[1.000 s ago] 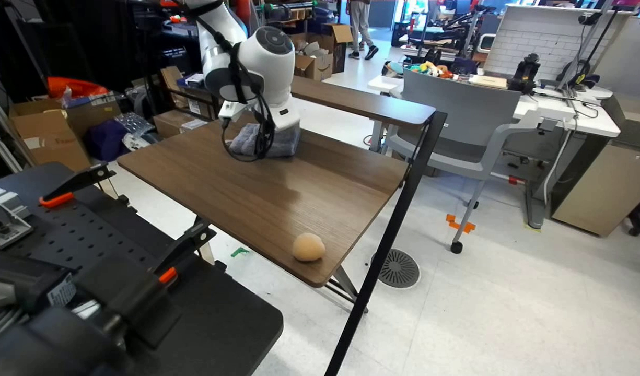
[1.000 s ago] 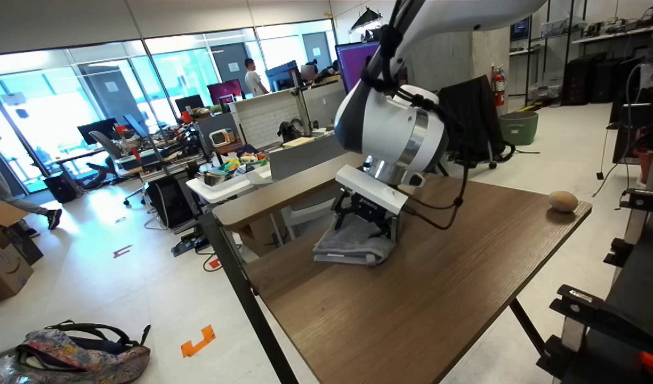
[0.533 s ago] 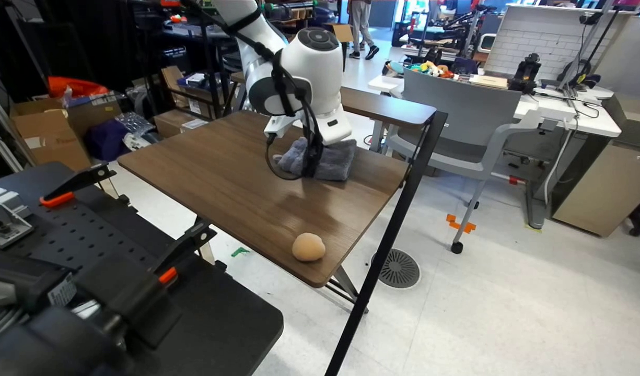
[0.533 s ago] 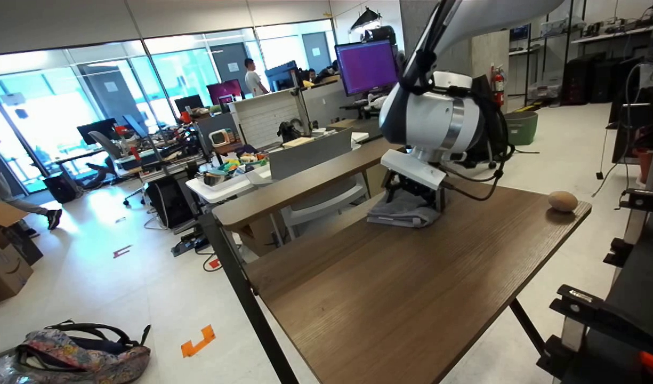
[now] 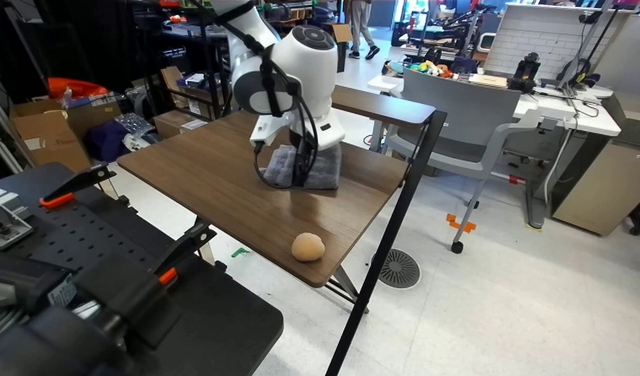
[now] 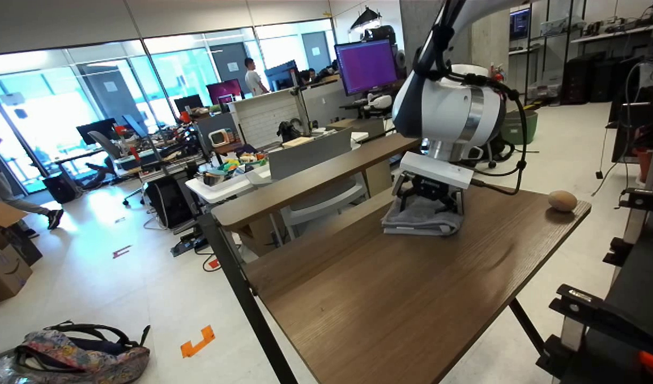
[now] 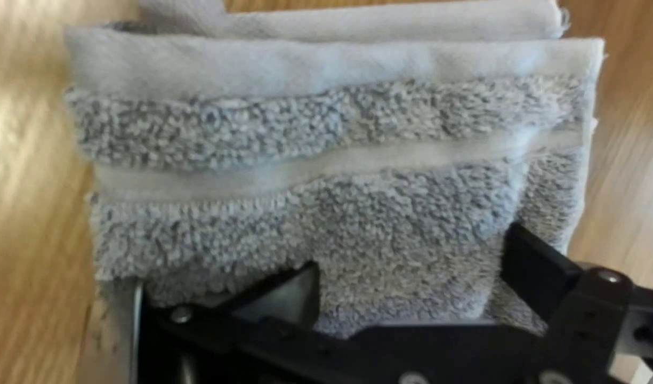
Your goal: Move the brown object forward then use the towel to wipe the table
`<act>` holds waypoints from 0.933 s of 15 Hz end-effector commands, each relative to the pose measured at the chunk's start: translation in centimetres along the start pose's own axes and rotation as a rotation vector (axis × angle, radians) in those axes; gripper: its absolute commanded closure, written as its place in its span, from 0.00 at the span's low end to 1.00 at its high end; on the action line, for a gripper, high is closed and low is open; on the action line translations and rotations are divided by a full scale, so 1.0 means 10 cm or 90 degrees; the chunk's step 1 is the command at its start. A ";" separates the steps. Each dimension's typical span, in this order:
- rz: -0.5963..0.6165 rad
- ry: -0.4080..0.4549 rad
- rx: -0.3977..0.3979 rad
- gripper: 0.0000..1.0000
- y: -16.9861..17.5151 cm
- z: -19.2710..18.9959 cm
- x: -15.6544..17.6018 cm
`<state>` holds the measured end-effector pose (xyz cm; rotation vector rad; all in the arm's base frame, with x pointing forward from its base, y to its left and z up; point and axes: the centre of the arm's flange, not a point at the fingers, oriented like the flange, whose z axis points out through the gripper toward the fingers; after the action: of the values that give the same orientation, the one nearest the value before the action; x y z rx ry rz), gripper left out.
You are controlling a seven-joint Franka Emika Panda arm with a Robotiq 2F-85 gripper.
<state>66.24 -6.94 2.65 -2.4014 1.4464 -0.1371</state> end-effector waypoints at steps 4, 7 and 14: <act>-0.175 -0.174 -0.016 0.00 0.42 0.09 -1.57; -0.262 -0.255 0.022 0.00 0.37 0.22 -2.25; -0.298 -0.301 0.017 0.00 0.35 0.51 -2.29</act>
<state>52.74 16.09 1.98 -2.4694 0.6012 0.2619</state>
